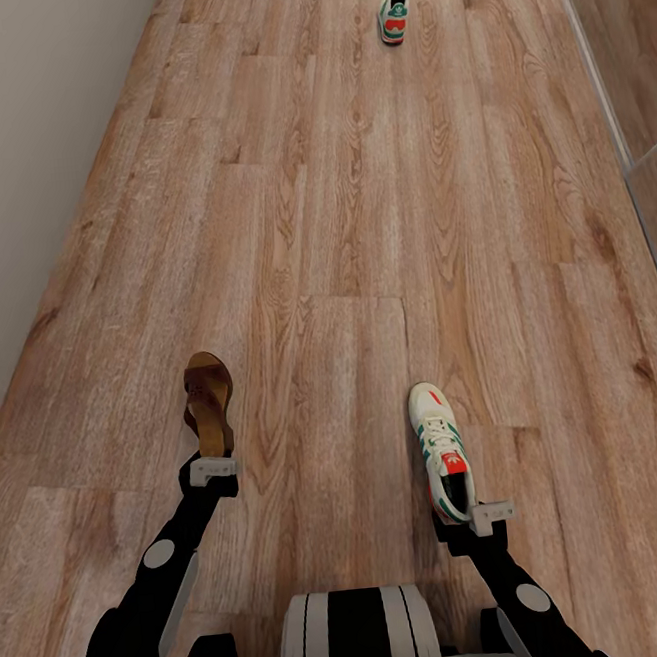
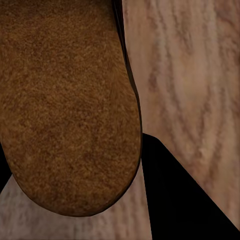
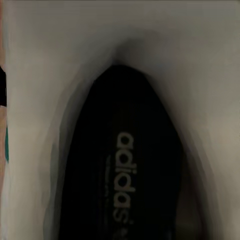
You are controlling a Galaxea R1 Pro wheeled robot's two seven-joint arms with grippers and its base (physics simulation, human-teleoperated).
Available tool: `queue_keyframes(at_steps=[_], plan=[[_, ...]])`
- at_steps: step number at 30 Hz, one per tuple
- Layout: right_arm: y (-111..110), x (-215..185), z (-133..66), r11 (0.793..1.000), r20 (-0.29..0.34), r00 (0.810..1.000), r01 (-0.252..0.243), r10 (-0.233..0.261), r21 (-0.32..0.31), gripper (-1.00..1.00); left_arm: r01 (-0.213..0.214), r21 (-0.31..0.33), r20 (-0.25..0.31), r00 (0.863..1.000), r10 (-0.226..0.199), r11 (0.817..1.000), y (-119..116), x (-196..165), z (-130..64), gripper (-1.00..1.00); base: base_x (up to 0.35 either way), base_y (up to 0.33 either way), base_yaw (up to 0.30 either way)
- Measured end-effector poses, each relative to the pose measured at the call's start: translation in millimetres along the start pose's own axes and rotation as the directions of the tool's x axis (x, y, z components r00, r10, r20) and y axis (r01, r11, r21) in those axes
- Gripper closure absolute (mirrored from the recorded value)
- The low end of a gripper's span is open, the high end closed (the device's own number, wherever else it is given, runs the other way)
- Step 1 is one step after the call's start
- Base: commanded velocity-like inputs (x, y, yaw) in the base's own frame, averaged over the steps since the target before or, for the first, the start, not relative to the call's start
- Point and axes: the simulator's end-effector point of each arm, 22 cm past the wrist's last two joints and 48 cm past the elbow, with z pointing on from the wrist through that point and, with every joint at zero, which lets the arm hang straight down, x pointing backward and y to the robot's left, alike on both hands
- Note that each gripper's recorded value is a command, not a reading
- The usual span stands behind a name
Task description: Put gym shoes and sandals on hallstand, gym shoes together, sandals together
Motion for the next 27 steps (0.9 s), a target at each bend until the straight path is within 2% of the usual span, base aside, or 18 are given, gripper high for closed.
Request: queue_keyframes(at_steps=[2,3,27], plan=[[0.0,0.0,0.0,1.000,0.000,1.000,0.000,0.000,0.000,-1.00,0.000,0.001,0.000,1.000,0.000,1.000,-0.3,0.0,0.0,1.00,0.005,0.000,0.000],[0.1,0.0,0.0,1.000,0.000,1.000,0.000,0.000,0.000,1.00,0.000,0.001,0.000,1.000,0.000,1.000,-0.6,0.0,0.1,1.00,0.002,0.000,0.000],[-0.2,0.2,0.0,1.000,0.000,1.000,0.002,-0.002,0.001,1.00,0.000,0.001,0.000,1.000,0.000,1.000,-0.9,-0.1,0.1,1.00,0.000,0.000,0.000]])
